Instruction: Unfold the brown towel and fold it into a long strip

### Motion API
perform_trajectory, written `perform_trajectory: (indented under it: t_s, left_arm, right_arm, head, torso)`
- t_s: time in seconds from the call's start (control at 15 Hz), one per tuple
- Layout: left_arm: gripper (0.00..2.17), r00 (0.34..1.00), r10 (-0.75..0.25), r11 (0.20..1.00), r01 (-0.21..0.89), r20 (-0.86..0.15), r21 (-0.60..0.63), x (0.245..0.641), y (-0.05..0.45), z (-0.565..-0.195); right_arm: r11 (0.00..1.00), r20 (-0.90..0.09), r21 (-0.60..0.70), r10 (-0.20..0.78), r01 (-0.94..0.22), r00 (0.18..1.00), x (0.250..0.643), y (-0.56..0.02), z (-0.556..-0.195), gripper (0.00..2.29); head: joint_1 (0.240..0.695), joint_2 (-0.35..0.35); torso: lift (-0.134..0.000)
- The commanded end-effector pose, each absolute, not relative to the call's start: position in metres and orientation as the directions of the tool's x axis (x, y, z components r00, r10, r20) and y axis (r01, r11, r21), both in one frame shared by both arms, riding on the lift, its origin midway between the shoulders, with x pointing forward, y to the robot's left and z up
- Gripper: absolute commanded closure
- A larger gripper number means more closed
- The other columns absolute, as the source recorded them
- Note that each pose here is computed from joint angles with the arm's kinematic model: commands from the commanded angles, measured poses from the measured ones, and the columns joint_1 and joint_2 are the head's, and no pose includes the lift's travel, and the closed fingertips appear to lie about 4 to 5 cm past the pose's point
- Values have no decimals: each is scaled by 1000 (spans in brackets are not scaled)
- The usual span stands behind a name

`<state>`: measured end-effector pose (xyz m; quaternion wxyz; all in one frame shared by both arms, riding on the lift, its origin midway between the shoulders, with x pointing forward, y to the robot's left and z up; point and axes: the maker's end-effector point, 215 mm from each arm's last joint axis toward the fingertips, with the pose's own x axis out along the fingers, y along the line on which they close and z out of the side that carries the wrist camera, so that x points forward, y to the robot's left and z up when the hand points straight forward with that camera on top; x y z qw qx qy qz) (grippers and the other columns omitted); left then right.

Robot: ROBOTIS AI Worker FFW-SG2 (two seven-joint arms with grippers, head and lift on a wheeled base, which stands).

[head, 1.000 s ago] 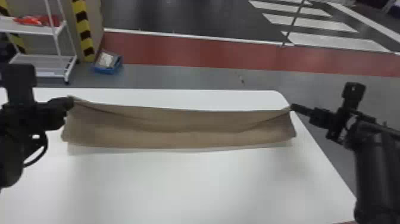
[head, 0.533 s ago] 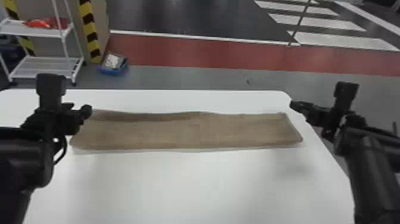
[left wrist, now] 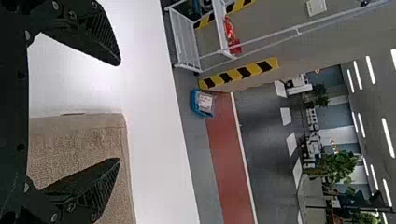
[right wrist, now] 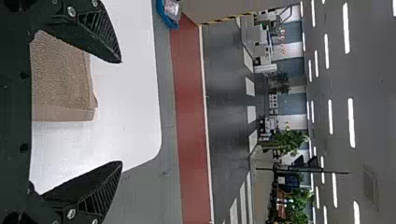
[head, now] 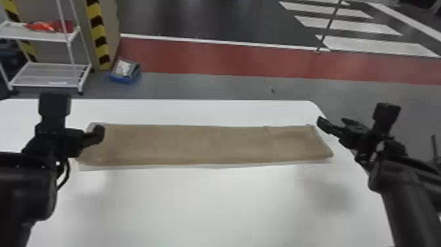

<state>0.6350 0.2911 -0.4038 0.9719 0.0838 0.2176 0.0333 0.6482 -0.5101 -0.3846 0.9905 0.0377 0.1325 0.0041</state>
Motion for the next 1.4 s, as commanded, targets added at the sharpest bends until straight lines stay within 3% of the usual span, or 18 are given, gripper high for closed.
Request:
perform_trajectory:
  t_s: [0.0,0.33,0.67,0.93,1.13,1.33]
  left_arm:
    - [73,905,70,996,-44,-420,72,621,299,-409]
    - [73,939,-42,986,-16,-342,-164,585,304,-387]
    - [70,987,-90,987,70,-137,-148,535,266,-352]
    - [56,987,-157,987,157,-17,-33,504,191,-335]
    - [56,985,-169,986,169,-29,-5,488,165,-346]
    - [60,990,-133,991,134,-35,11,477,173,-348]
  right_arm:
    - [995,-269,94,39,-14,962,625,-510,-395,90]
    - [989,-250,130,96,-65,964,543,-507,-385,90]
    - [973,-136,137,202,-183,970,476,-388,-339,76]
    - [958,-101,98,279,-270,955,463,-299,-323,87]
    - [957,-17,57,286,-285,958,448,-237,-306,90]
    - [957,36,30,287,-288,957,432,-192,-295,90]
  head:
    - [678,-185]
    - [695,-191]
    - [695,-170]
    - [695,-132]
    - [695,-125]
    - [695,-79]
  torso:
    - [-123]
    - [-123]
    - [-123]
    - [-123]
    - [-123]
    - [-123]
